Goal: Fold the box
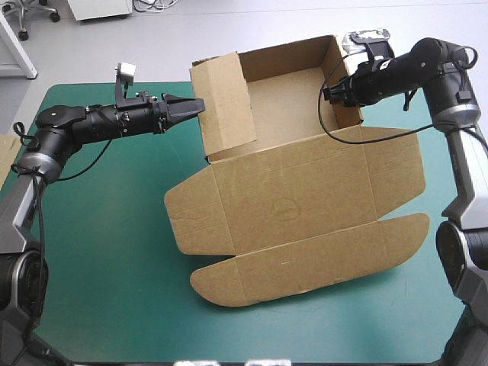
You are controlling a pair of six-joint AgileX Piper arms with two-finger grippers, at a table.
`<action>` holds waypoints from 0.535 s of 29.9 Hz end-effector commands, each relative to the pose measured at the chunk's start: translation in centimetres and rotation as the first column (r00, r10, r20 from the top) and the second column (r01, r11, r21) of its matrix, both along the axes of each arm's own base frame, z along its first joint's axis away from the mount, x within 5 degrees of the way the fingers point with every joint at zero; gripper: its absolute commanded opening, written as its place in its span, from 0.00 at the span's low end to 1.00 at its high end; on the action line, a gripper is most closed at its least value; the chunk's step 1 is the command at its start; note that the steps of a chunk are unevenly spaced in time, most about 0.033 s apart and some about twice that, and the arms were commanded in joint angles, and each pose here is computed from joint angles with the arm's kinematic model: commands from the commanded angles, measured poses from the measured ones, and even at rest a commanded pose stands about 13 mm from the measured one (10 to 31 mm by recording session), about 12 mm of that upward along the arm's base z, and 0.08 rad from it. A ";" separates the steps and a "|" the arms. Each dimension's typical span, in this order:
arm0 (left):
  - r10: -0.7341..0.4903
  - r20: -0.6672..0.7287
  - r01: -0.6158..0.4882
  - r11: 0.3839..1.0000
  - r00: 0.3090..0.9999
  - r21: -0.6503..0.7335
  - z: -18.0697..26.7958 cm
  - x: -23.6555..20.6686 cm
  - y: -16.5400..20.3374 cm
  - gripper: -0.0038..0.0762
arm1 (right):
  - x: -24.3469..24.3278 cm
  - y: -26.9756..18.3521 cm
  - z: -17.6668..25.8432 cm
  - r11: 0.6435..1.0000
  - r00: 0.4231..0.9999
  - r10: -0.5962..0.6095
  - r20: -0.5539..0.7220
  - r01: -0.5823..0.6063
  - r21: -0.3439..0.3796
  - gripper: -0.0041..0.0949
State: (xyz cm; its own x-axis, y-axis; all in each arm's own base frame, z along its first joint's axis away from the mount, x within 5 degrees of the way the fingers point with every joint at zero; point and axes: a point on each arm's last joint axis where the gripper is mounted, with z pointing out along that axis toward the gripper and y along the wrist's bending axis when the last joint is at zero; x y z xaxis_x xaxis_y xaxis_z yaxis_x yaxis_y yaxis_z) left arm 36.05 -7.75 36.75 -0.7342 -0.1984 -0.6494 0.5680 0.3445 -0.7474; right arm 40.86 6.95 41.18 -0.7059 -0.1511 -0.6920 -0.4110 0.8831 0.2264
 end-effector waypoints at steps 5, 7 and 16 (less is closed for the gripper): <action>0.000 0.081 -0.015 0.982 0.997 0.189 3.7 -1.4 -2.8 0.67 | -1.6 0.6 3.6 0.996 0.994 -0.008 0.107 -0.002 0.092 0.03; 0.019 0.077 -0.038 0.965 0.997 0.260 3.5 -1.3 -3.2 0.67 | -1.6 0.9 3.5 0.996 0.995 -0.004 0.104 -0.006 0.094 0.03; 0.069 0.094 -0.102 0.900 0.993 0.424 3.3 -1.3 -4.4 0.66 | -1.6 1.2 3.5 0.992 0.996 -0.031 0.086 0.020 0.122 0.03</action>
State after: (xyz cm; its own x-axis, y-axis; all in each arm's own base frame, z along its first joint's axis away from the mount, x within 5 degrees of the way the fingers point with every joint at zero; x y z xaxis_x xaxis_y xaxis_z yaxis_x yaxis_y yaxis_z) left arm 36.02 -11.65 36.98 -0.7267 0.0846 -0.6817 0.5506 0.6652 -0.5043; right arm 41.09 7.36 40.62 -0.7270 -0.1434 -0.6715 -0.3851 0.8948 0.2259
